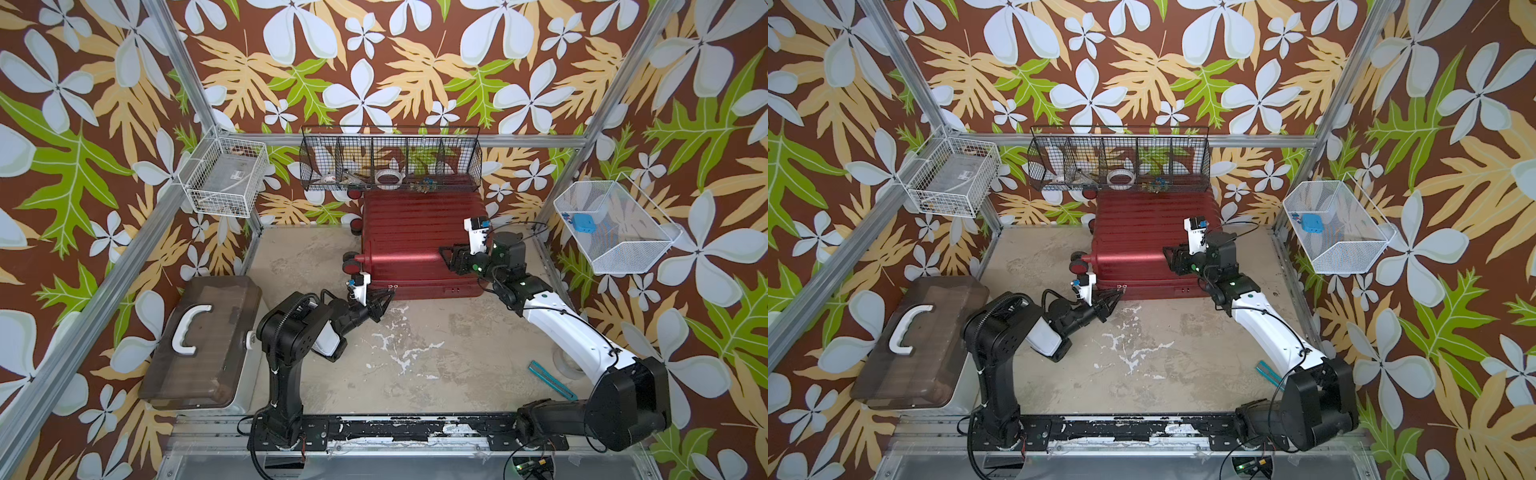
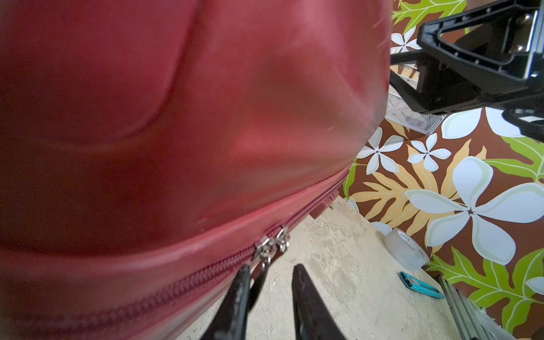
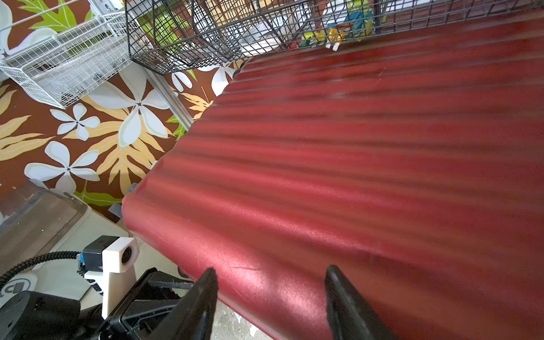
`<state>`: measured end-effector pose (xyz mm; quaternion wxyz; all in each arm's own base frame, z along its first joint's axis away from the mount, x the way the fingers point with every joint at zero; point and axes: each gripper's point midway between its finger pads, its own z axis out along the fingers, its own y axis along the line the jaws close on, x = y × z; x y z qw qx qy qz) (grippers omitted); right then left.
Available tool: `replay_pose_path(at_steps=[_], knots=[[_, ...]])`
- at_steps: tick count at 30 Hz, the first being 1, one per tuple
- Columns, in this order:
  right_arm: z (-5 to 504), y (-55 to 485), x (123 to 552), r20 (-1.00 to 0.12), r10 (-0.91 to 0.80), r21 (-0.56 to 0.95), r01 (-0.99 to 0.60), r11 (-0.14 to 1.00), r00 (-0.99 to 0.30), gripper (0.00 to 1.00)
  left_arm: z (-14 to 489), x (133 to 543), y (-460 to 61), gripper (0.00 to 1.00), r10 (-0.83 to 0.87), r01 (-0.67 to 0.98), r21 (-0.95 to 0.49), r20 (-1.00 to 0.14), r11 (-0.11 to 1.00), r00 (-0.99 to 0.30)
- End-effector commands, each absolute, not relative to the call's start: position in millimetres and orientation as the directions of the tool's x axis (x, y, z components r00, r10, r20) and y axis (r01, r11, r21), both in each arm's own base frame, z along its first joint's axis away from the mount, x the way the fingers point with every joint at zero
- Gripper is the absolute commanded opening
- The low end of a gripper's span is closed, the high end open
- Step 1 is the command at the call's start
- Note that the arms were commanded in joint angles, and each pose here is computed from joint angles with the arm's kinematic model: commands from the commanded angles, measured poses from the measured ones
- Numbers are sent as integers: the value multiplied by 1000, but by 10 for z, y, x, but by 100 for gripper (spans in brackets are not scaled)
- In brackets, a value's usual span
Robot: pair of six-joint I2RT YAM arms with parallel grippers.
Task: Open the suitcase zippers
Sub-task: Unzip the zipper on the suitcase.
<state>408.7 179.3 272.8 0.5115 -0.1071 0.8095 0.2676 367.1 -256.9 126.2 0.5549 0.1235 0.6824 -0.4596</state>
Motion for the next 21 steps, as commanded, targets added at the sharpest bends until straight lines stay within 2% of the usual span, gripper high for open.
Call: replay_pose_path(at_steps=[1, 21], knots=[[2296, 1720, 3927, -791, 70, 359, -369, 857, -607, 61, 1864, 3619, -2493, 28, -447, 773, -368, -886, 517, -122], [2328, 1728, 3927, -794, 68, 358, -374, 856, -604, 60, 1778, 3737, -2518, 22, -456, 757, -385, -880, 528, -130]])
